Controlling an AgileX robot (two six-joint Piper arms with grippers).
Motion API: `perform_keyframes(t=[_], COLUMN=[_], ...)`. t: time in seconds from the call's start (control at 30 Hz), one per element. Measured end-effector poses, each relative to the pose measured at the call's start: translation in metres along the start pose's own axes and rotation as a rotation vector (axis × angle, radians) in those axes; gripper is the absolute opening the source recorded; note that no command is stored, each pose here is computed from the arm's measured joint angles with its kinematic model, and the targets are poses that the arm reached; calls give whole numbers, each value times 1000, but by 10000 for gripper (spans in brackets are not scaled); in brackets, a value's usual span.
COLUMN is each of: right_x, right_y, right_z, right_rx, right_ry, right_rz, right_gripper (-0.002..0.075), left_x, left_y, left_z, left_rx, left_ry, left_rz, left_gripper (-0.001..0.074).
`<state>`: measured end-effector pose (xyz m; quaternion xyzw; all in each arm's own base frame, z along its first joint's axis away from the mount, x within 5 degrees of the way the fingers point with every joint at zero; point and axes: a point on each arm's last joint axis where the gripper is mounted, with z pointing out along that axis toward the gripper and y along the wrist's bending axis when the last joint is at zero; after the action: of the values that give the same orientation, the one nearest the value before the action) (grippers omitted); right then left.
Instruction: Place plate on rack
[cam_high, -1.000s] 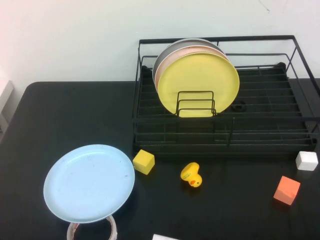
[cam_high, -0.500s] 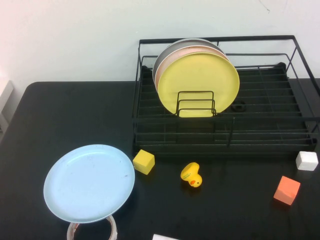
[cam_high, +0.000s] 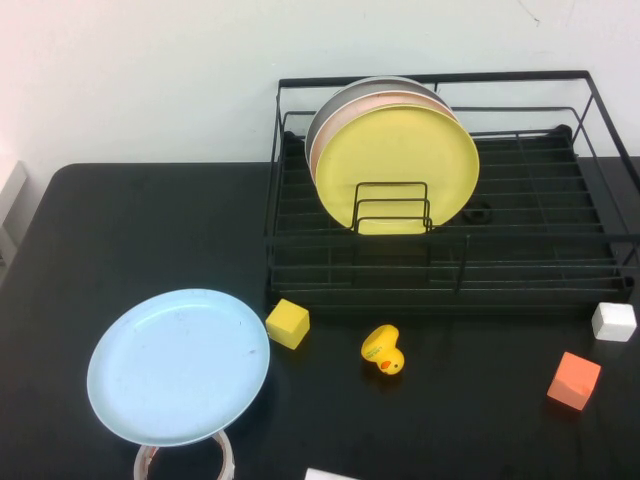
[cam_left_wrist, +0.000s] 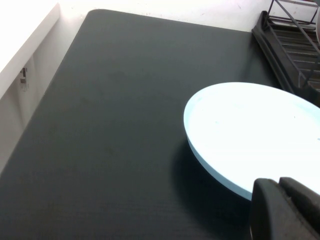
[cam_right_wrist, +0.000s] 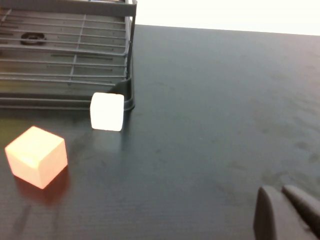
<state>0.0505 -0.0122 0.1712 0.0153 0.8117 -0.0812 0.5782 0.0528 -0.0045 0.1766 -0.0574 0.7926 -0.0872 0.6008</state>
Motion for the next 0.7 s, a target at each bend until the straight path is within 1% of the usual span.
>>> perform_keyframes(t=[0.23, 0.3, 0.33, 0.37, 0.4, 0.47, 0.53, 0.57, 0.6, 0.7], right_x=[-1, -2, -3, -3, -3, -3, -3, -3, -3, -3], right_y=[0, 1, 1, 1, 1, 0, 0, -1, -1, 0], right_z=[0, 1, 1, 1, 1, 1, 1, 1, 1, 1], right_rx=[-4, -8, -9, -8, -7, -1, 7, 8, 9, 6], right_ry=[-18, -37, -42, -43, -43, -44, -46, -46, -46, -46], right_rz=[0, -1, -1, -2, -6, -21, -40, -43, -45, -38], right_gripper=[11, 11, 11, 11, 11, 11, 11, 11, 11, 11], left_x=[0, -1, -2, -2, -2, -6, -9, -11, -12, -16], left_y=[0, -1, -3, -5, -6, -11, -15, -15, -15, -15], left_z=[0, 0, 0, 0, 0, -1, -1, -2, -2, -2], left_rx=[3, 16, 31, 54, 78, 146, 201, 220, 230, 244], left_ry=[-2, -13, -20, -24, -22, -27, -31, -40, -51, -79], left_rz=[-8, -60, -123, -225, -341, -639, -857, -929, -969, -1031], left_gripper=[-1, -1, -1, -1, -1, -1, -1, -1, -1, -1])
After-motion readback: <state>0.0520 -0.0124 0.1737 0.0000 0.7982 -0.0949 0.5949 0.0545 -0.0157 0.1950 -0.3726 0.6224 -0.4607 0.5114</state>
